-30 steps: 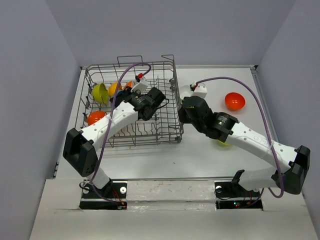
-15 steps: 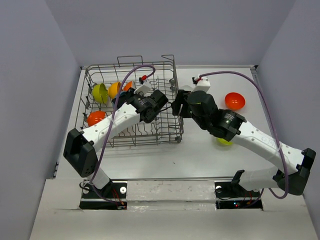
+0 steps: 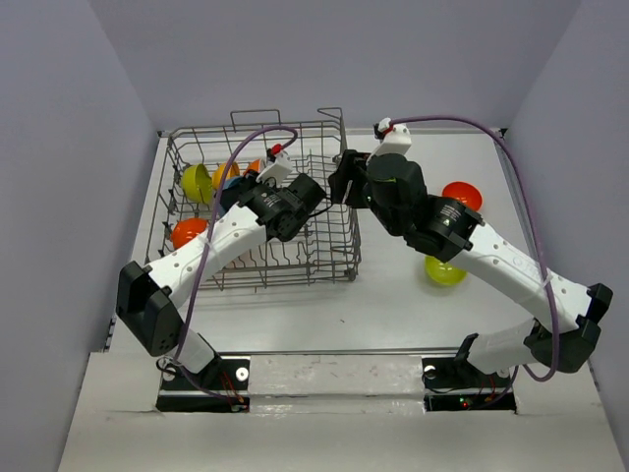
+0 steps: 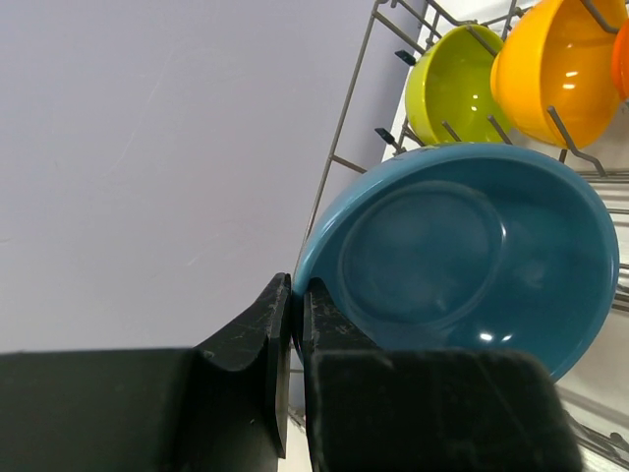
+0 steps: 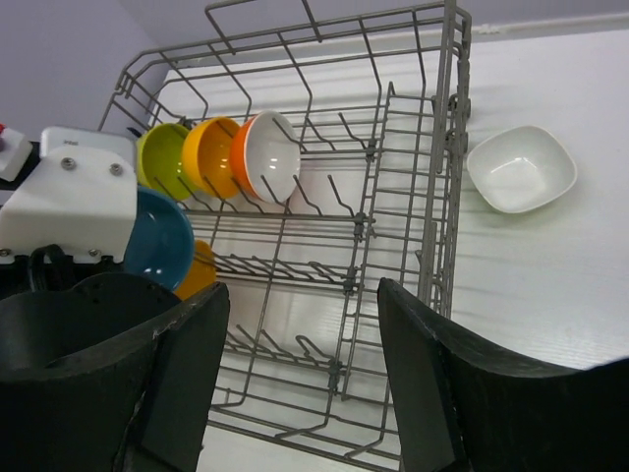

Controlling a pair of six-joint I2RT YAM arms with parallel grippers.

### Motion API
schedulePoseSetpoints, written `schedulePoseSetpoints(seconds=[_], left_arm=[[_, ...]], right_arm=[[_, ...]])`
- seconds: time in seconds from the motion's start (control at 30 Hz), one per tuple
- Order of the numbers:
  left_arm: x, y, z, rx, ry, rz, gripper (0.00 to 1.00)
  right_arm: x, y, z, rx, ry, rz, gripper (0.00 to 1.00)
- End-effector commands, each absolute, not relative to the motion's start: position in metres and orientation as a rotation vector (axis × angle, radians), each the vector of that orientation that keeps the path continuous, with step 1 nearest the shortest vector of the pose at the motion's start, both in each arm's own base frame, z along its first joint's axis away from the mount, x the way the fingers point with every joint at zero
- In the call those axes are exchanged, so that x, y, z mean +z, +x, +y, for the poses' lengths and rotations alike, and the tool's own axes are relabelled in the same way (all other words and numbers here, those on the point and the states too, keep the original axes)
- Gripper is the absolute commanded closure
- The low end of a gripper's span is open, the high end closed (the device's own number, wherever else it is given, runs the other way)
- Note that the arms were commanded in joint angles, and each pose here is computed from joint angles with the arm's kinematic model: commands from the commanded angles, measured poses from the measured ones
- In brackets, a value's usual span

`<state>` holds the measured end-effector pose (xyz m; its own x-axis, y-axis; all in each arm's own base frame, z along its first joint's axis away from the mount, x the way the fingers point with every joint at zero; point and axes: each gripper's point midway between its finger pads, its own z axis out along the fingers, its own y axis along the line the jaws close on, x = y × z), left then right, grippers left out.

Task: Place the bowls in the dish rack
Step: Pass from the left arm to the right

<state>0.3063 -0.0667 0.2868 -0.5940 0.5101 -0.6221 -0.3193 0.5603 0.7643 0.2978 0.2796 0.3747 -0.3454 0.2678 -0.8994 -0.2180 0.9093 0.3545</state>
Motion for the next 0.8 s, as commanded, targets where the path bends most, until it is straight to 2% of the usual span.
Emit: schedulePoseSetpoints(seconds=[0.0, 0.2, 0.5, 0.63, 0.77], left_arm=[[0.31, 0.298, -0.054, 1.112, 0.072, 1.837, 1.0], [0.308, 0.294, -0.052, 1.075, 0.072, 1.852, 1.0], [0.323, 0.29, -0.053, 0.886, 0.009, 1.874, 1.0], [0.339, 0.285, -0.052, 0.693, -0.044, 1.889, 1.0], [0.36, 0.288, -0.064, 0.394, -0.02, 1.876, 1.0]], right_arm=[[0.39, 0.302, 0.282, 0.485, 0.025, 1.829, 0.33], [0.394, 0.32, 0.274, 0.343, 0.058, 1.794, 0.32], [0.392, 0.321, 0.283, 0.37, 0.027, 1.793, 0.32], [0.397, 0.319, 0.293, 0.432, -0.008, 1.772, 0.32], [0.401, 0.315, 0.307, 0.507, -0.061, 1.754, 0.33]])
